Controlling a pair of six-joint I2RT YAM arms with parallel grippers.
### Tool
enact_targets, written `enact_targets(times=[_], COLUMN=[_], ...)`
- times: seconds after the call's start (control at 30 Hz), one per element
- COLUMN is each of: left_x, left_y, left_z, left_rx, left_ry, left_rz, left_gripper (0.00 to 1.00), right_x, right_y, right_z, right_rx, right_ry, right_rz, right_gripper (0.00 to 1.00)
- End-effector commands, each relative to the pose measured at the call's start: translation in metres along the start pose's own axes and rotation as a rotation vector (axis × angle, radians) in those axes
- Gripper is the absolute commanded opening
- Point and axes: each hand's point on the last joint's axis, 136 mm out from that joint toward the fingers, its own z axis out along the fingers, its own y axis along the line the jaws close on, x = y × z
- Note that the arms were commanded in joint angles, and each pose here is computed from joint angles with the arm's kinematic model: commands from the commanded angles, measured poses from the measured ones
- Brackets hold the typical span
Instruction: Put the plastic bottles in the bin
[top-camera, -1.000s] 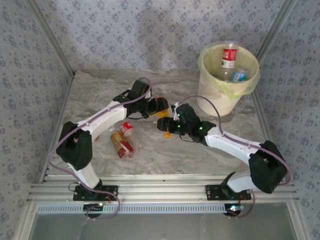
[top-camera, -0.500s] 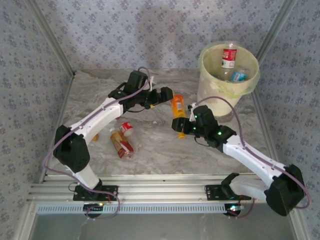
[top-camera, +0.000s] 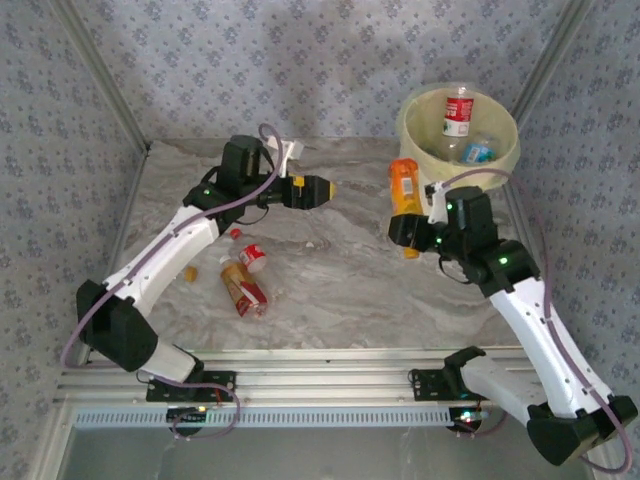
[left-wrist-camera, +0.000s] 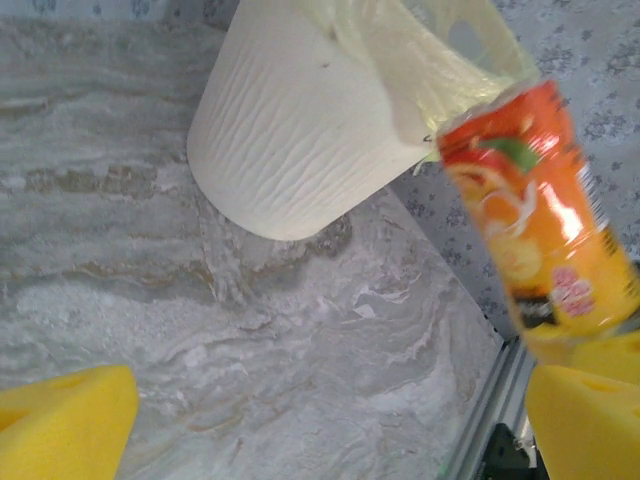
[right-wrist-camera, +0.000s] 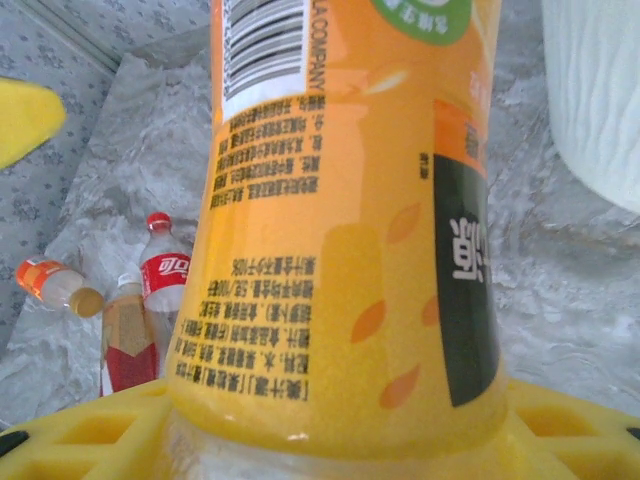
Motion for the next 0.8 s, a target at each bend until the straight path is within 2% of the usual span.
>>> enact_targets(times=[0.0,0.17,0.4,0.77], left_x=[-0.008,0.000,0.008,0.012], left_y=[-0.019,-0.019,-0.016,-0.018], left_z=[-0.014,-0.018,-0.019,-0.019], left_rx=[0.061,0.077,0.049,0.037], left_ry=[-0.057,-0.109,-0.092,-0.081], left_rz=[0.148,0.186,0.204,0.232], left_gripper=[1.00,1.00,0.99,1.00], right_x=[-0.013,-0.054,-0.109,-0.174], right_y=[0.002,-0.003,-0.024,-0.068], right_z=[-0.022,-0.035,-0.038,-0.033], right_rx=[0.006,0.028,0.037,0.018], right_ry=[0.030,-0.001,-0.070,-0.151], right_rz=[-0.056,-0.036,0.054,0.246], right_gripper=[0.62,0.62,0.62,0.62])
